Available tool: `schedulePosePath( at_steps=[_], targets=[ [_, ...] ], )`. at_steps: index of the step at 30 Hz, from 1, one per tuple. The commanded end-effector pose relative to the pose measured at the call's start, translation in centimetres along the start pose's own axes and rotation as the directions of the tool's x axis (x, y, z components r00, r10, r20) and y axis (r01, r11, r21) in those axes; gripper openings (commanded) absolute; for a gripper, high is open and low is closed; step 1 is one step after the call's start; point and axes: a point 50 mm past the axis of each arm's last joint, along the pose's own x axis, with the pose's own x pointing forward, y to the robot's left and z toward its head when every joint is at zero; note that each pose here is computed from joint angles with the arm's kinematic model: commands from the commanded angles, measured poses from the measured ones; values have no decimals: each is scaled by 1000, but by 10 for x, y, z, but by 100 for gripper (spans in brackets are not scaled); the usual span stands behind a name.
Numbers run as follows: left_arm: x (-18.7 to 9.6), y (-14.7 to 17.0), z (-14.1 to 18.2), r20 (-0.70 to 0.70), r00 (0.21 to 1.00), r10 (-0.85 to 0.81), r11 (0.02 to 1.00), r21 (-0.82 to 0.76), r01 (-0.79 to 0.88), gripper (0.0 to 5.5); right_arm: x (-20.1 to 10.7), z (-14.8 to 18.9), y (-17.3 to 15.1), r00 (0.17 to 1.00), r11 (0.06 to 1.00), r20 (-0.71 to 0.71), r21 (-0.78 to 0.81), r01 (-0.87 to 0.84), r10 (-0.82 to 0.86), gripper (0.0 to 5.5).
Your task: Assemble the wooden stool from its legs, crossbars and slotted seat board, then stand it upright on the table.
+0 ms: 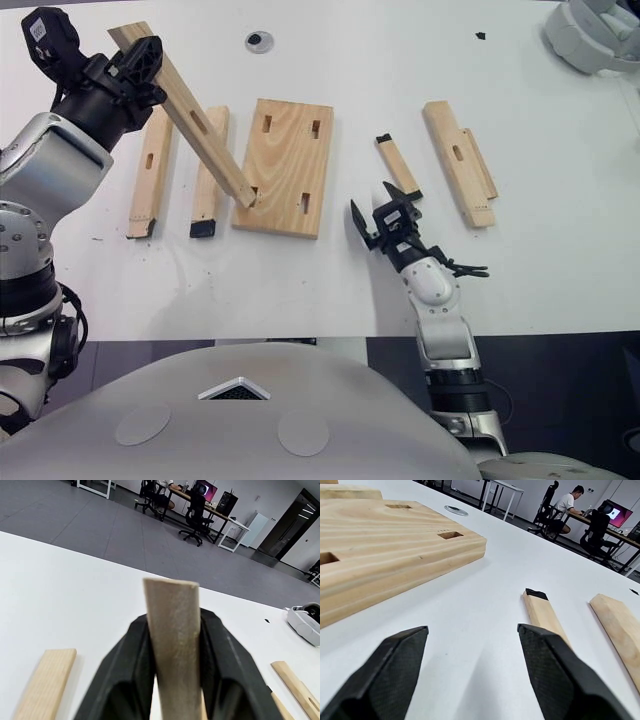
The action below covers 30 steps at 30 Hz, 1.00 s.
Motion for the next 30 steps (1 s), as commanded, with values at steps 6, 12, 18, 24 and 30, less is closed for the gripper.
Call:
schedulePosePath(
  at_steps=[6,12,18,24,30],
  targets=[
    [-22,14,-1,152,984,-88,974,-196,117,102,5,-3,7,1000,1000,-16,5,-2,2,333],
    [-41,25,-2,168,981,-101,987,-106,120,102,-2,-9,9,999,999,-31,22,37,-36,333],
    [-32,28,-11,216,975,-42,980,-181,82,102,-3,-11,10,998,999,-34,25,48,-47,333],
    [-31,24,-25,224,975,-11,969,-236,66,102,-11,-20,12,996,997,-55,19,75,-73,333],
    [-38,26,-30,232,973,23,974,-225,31,102,-16,-22,3,994,995,-61,15,95,-94,333]
  ],
)
